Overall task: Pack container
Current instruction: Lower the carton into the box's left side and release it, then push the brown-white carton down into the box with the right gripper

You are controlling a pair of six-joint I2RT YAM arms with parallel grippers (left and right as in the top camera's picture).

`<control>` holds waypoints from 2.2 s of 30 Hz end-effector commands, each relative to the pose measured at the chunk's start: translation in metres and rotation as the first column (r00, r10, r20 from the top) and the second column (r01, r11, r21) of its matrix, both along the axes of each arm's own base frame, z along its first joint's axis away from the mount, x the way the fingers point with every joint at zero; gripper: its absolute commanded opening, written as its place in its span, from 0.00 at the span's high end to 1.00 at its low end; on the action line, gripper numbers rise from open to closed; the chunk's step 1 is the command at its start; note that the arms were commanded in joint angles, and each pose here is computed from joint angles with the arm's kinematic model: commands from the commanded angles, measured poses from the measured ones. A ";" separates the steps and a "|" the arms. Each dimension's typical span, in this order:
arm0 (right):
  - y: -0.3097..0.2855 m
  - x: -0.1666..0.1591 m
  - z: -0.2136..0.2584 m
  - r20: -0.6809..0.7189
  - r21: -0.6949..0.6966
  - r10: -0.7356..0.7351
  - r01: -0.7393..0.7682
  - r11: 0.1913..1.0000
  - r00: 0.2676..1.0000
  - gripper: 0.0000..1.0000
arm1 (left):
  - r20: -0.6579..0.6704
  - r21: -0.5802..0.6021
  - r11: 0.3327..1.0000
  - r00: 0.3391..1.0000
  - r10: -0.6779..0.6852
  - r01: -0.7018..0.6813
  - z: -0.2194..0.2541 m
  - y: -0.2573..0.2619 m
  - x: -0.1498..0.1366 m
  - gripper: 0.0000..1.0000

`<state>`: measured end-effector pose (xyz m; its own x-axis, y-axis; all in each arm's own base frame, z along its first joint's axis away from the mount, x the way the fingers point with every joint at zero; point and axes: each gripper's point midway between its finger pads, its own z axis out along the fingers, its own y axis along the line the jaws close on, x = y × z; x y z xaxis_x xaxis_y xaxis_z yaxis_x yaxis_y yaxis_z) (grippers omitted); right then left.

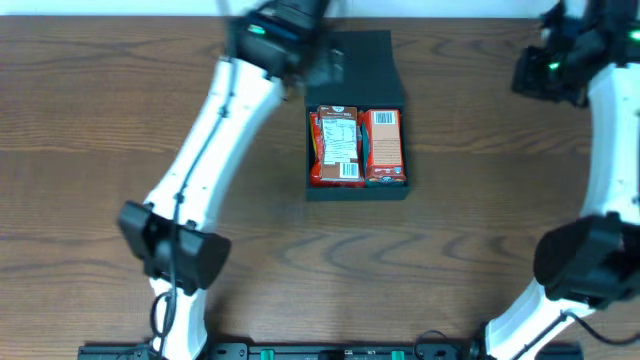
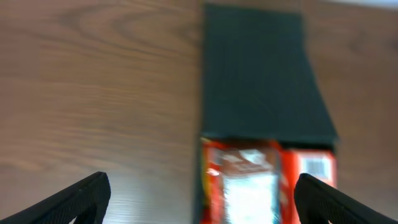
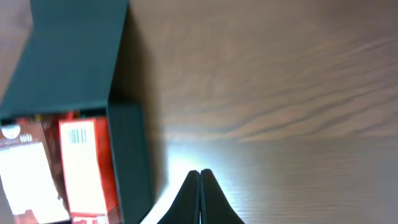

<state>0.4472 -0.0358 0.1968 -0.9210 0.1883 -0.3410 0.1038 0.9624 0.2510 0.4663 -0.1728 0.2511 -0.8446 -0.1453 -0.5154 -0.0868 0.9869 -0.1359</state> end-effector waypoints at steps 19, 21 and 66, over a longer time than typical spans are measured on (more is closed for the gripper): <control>0.190 -0.039 -0.158 -0.382 0.192 0.274 -0.214 0.958 0.883 0.98 | -0.120 -0.012 0.930 0.924 0.364 -0.368 -0.024 0.230 0.013 0.05; 0.198 -0.038 -0.157 -0.375 0.208 0.278 -0.212 0.955 0.884 0.98 | -0.124 -0.011 0.930 0.923 0.363 -0.367 -0.028 0.230 0.013 0.05; 0.351 -0.041 -0.146 -0.090 0.731 0.628 -0.377 0.569 0.773 0.98 | -0.147 0.002 0.935 0.925 0.352 -0.355 -0.061 0.231 0.019 0.05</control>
<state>0.4114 0.3168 0.0909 -0.9535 -0.2896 -0.0840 -0.1932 0.3729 0.9075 0.4846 0.0561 0.1927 -0.7922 -0.4721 -0.3867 -0.4604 0.8783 -0.1290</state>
